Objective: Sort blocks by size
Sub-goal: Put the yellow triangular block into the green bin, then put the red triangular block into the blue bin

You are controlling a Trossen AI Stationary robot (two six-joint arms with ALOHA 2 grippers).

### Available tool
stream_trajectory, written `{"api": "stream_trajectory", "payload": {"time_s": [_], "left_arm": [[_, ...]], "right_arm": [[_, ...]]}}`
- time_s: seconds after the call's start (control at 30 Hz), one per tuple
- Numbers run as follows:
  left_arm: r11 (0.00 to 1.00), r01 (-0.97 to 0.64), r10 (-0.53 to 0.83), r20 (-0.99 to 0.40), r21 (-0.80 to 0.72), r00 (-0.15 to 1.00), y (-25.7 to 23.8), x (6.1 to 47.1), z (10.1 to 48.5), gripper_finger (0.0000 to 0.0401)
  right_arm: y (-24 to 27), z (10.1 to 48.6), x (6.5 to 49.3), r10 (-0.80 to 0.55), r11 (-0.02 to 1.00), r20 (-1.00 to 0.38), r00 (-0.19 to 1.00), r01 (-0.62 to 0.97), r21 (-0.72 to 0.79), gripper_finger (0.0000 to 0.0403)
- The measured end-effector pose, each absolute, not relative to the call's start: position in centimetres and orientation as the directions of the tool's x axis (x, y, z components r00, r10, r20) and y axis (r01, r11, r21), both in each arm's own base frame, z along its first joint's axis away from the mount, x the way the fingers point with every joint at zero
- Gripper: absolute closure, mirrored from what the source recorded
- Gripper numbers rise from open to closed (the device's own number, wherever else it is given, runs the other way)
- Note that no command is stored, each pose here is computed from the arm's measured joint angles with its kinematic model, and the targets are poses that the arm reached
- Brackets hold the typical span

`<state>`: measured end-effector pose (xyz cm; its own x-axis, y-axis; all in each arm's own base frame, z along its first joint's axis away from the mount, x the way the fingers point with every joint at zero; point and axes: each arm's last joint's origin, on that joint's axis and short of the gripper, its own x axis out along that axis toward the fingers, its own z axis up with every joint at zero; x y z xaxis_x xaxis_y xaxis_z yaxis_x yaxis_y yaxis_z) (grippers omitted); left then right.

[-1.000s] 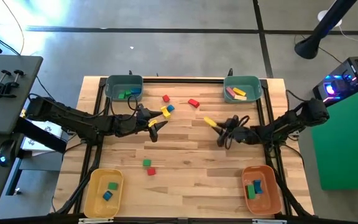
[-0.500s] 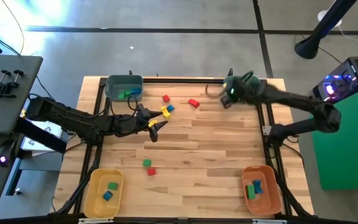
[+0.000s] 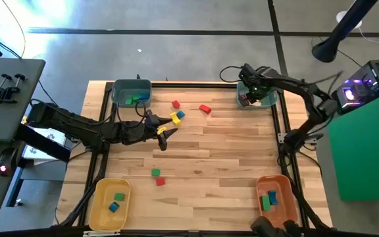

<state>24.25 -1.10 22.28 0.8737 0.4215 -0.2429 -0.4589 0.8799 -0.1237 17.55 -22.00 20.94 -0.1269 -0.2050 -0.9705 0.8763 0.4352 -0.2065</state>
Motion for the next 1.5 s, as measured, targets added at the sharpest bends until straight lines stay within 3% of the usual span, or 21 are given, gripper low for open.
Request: {"api": "stream_trajectory", "payload": {"time_s": [0.23, 0.47, 0.77, 0.93, 1.1, 1.3, 1.5], "left_arm": [[0.88, -0.459, 0.422, -0.243, -0.123, 0.874, -1.1, 24.3, 22.3, 0.0172], [0.88, -0.459, 0.421, -0.243, -0.123, 0.874, -1.1, 24.3, 22.3, 0.0172], [0.88, -0.459, 0.421, -0.243, -0.123, 0.874, -1.1, 24.2, 22.3, 0.0172], [0.878, -0.46, 0.421, -0.24, -0.133, 0.875, -1.1, 24.3, 22.3, 0.0172], [0.876, -0.461, 0.422, -0.239, -0.143, 0.875, -1.1, 24.3, 22.3, 0.0172], [0.873, -0.46, 0.422, -0.222, -0.163, 0.879, -1.1, 24.3, 22.5, 0.0172], [0.873, -0.456, 0.418, -0.216, -0.171, 0.882, -1.2, 24.3, 22.6, 0.0172]], "right_arm": [[-23.0, 18.6, 18.0, -0.153, 0.45, -0.973, -0.173, 0.865, -0.224, 0.0306], [-22.9, 18.9, 17.9, -0.165, 0.482, -0.972, -0.167, 0.846, -0.227, 0.024], [-21.1, 23.7, 17.1, -0.379, 0.438, -0.913, -0.149, 0.841, -0.319, 0.0226], [-17.3, 27.5, 18.0, -0.528, 0.444, -0.849, -0.013, 0.848, -0.289, 0.0225], [-12.5, 30.2, 20.5, -0.628, 0.564, -0.746, 0.22, 0.789, -0.243, 0.0224], [-7.2, 30.8, 24.5, -0.581, 0.761, -0.656, 0.483, 0.609, -0.226, 0.0224], [-3.1, 27.0, 26.6, -0.467, 0.88, -0.595, 0.654, 0.406, -0.244, 0.0224]]}}
